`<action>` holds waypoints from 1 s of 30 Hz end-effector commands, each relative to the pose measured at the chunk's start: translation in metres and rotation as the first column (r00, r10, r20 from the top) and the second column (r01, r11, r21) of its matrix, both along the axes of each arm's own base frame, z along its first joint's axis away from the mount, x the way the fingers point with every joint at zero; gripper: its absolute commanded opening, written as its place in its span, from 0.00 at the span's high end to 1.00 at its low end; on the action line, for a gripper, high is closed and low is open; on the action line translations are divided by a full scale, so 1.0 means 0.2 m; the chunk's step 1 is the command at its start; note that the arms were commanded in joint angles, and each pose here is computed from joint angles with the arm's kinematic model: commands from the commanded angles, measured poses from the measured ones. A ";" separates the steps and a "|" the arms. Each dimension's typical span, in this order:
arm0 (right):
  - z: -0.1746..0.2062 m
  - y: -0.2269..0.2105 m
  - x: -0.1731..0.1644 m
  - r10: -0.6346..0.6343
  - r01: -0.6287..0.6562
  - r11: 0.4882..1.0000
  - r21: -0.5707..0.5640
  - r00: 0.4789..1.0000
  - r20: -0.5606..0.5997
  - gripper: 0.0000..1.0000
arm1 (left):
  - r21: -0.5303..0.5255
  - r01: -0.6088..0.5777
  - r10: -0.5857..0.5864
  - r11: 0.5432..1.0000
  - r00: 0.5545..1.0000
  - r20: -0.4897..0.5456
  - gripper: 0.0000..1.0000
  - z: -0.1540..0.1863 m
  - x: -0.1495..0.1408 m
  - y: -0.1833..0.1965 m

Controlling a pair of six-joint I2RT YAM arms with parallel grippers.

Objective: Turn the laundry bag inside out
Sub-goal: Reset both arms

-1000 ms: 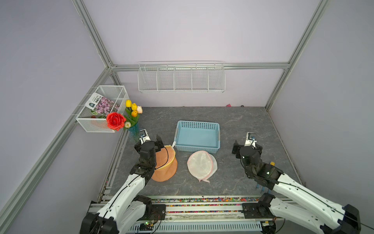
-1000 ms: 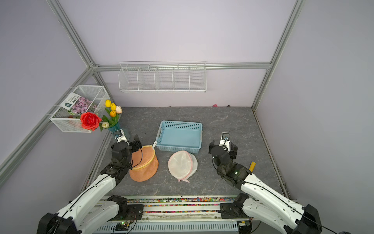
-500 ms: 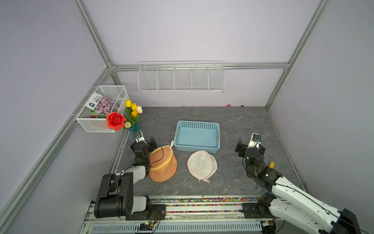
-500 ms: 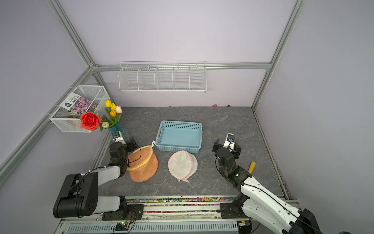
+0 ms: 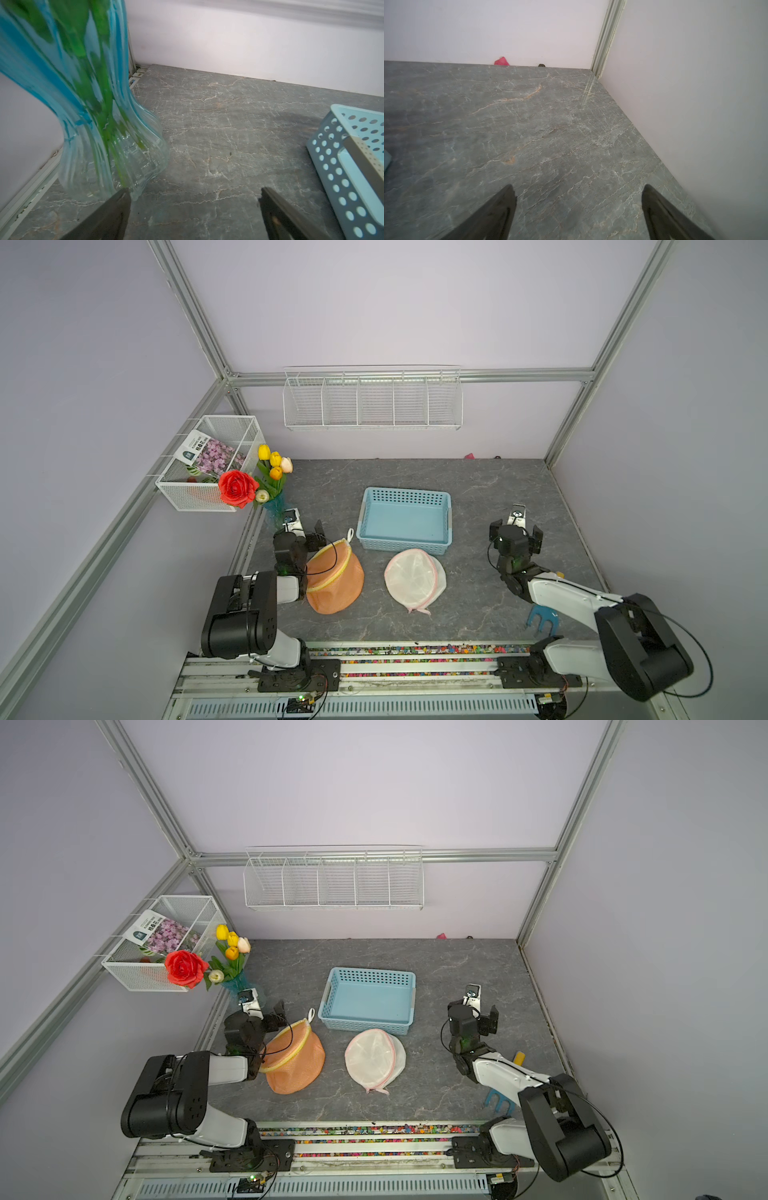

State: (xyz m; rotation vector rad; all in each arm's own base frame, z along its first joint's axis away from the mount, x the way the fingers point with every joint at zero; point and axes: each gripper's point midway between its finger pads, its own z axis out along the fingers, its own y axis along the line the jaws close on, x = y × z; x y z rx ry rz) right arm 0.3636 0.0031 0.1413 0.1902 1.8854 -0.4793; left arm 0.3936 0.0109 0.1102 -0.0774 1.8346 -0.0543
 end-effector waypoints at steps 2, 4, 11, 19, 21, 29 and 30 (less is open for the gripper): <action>0.08 -0.01 0.08 0.043 -0.043 0.999 -0.018 0.999 0.000 0.04 | -0.005 0.021 -0.021 1.000 1.000 0.021 0.00 0.05 0.02 0.00; 0.03 -0.06 0.02 -0.016 0.013 0.999 -0.040 0.998 -0.065 0.04 | -0.005 0.022 -0.021 1.000 0.999 0.024 0.00 0.05 0.02 0.00; -0.07 -0.05 0.00 0.069 -0.071 0.996 0.053 0.997 0.045 0.04 | -0.009 0.025 -0.025 1.000 0.999 0.022 0.00 0.05 0.02 0.00; -0.11 -0.06 0.05 0.183 -0.185 0.968 0.170 0.983 0.024 0.03 | -0.017 0.029 -0.029 0.999 0.999 0.024 0.00 0.05 0.02 0.00; -0.11 -0.09 0.03 0.171 -0.176 0.967 0.183 0.984 0.042 0.03 | -0.018 0.031 -0.031 0.999 0.999 0.027 0.00 0.05 0.02 0.00; -0.09 -0.13 0.00 0.187 -0.205 0.954 0.218 0.977 0.098 0.03 | -0.021 0.036 -0.035 0.999 0.999 0.028 0.00 0.05 0.02 0.00; -0.09 -0.13 -0.01 0.200 -0.222 0.952 0.210 0.972 0.121 0.03 | -0.022 0.037 -0.036 0.999 0.999 0.028 0.00 0.05 0.02 0.00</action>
